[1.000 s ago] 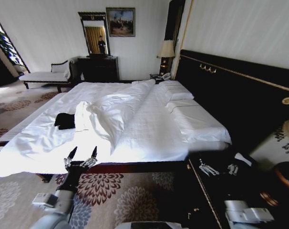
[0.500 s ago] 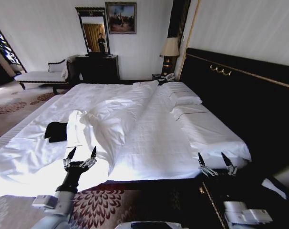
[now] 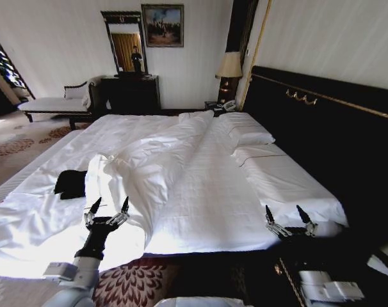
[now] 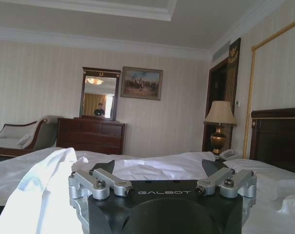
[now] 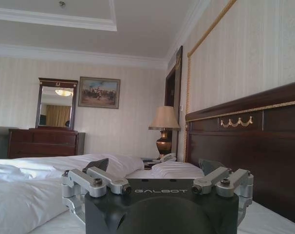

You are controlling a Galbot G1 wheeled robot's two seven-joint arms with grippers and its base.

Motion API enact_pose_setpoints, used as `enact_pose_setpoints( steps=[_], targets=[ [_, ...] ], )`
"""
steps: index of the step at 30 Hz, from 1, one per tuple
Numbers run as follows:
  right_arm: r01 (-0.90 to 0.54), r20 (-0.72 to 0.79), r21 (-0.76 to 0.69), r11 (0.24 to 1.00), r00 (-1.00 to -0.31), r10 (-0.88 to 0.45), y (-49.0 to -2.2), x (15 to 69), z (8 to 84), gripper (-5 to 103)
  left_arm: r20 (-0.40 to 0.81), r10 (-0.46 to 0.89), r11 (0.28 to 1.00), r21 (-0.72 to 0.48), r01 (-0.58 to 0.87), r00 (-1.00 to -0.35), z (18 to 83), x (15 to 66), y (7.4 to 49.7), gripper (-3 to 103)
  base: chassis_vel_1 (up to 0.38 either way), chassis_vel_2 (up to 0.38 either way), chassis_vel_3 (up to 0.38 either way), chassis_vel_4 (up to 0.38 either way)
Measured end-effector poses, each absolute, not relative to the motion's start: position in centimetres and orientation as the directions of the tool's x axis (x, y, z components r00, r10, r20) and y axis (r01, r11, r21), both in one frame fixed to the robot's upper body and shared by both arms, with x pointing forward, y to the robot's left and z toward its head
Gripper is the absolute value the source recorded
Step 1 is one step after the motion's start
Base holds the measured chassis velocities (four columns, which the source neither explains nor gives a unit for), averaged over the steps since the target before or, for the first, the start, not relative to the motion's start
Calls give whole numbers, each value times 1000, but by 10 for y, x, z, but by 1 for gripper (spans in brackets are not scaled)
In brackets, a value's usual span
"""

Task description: Fold the clothes on the bed.

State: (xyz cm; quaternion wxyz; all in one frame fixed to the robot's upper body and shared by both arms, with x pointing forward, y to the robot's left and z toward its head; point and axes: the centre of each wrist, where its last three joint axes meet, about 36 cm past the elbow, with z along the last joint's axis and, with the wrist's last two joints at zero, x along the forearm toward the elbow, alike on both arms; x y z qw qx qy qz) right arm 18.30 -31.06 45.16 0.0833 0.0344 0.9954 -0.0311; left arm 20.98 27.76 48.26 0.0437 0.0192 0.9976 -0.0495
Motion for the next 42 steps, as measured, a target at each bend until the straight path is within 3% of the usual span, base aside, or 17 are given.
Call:
enact_pose_setpoints(
  steps=[42],
  targets=[
    [99,-166,-57,993,-982,88,-307,186,440,100,-76,32,995,-92,39,-997,471,205,271,100,-3,25,4,-27]
  ],
)
